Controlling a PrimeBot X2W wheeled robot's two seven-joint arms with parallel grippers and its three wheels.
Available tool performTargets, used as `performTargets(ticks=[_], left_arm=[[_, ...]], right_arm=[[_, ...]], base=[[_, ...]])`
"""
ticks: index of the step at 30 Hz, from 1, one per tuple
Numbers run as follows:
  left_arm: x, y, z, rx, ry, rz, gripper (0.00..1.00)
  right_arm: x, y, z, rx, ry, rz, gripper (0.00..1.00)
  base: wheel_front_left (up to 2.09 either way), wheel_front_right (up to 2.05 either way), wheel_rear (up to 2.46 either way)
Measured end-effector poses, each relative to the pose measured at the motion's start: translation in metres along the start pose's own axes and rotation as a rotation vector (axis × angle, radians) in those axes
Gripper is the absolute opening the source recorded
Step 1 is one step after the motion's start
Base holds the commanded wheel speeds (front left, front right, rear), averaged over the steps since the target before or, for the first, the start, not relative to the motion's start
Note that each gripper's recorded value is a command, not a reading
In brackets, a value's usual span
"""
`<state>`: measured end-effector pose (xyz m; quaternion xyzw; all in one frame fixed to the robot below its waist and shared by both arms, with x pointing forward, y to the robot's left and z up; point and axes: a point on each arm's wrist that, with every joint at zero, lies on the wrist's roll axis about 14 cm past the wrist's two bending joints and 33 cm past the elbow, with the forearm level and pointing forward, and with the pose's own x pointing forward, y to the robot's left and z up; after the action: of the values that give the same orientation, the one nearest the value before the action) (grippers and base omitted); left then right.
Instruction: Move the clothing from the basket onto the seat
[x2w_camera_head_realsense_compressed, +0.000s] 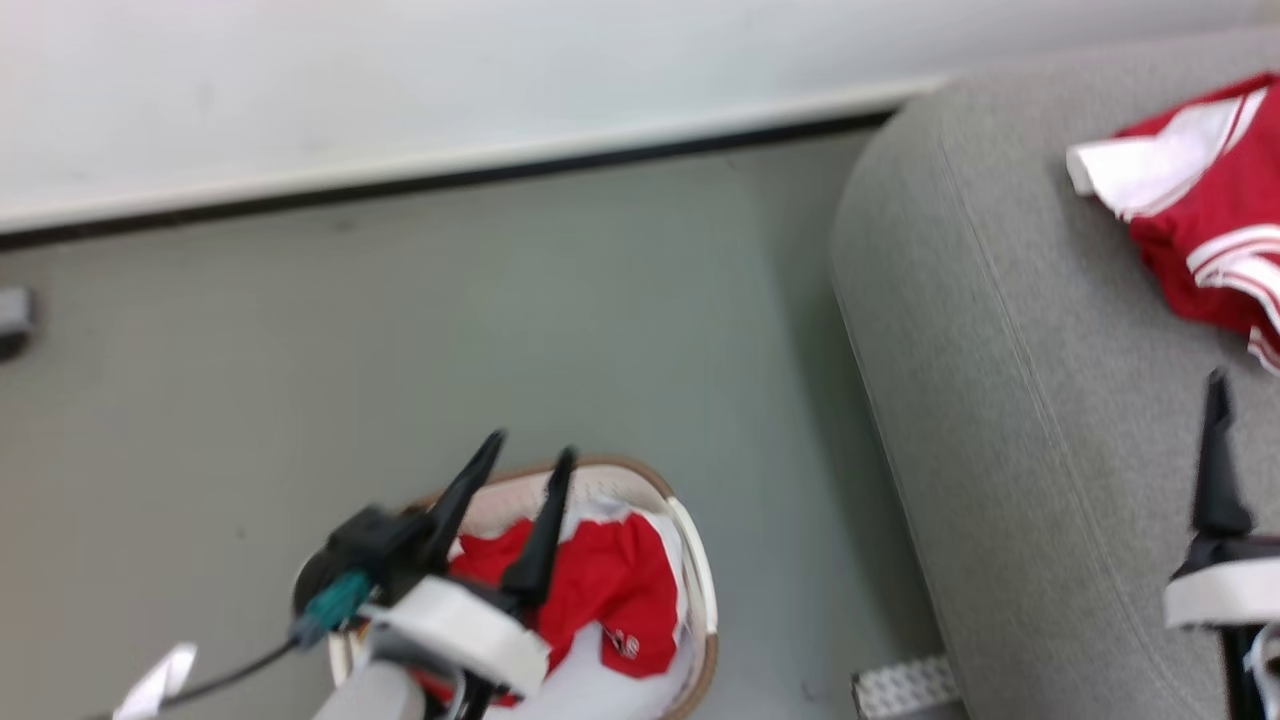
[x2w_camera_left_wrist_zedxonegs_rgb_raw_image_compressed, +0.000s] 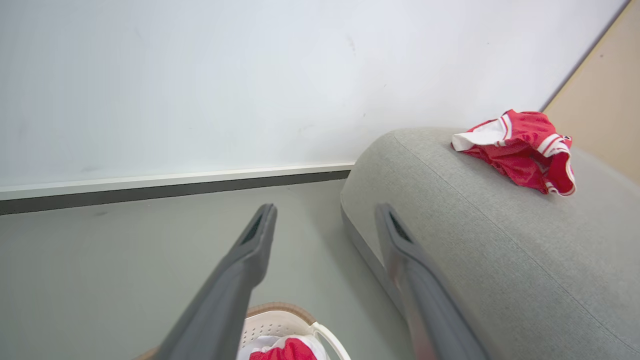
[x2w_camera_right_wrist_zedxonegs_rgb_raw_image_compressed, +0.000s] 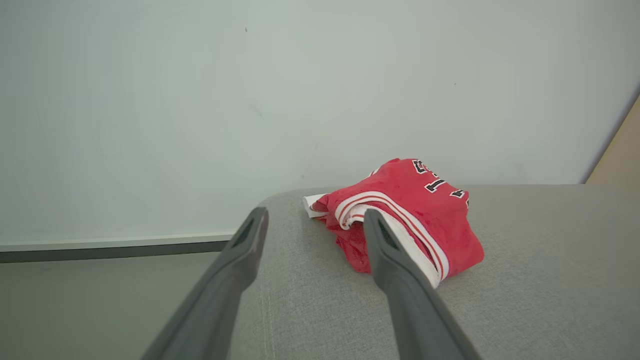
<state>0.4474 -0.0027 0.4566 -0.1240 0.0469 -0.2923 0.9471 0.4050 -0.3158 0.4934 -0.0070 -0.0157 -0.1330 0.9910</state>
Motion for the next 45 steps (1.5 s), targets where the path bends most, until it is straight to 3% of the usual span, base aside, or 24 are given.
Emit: performTargets(ticks=[13,23,36,45], left_arm=[[-0.109,0.046,0.026,0.063,-0.072,0.322,1.00],[-0.163,0.061,0.033,0.101,-0.104,0.453,1.00],[-0.167,0.061,0.033,0.109,-0.103,0.454,1.00],[-0.139,0.048,0.032,0.113,-0.095,0.371,1.00]], right_arm=[[-0.060,0.078,0.000,0.106,0.007,0.211,1.00],[-0.091,0.118,-0.012,0.122,0.051,0.328,1.00],[-0.096,0.115,-0.014,0.139,0.059,0.317,1.00],[-0.093,0.107,-0.015,0.140,0.060,0.286,1.00]], base=[[0.00,0.00,0.00],[0.00,0.00,0.00],[0.00,0.00,0.00],[0.00,0.00,0.00]])
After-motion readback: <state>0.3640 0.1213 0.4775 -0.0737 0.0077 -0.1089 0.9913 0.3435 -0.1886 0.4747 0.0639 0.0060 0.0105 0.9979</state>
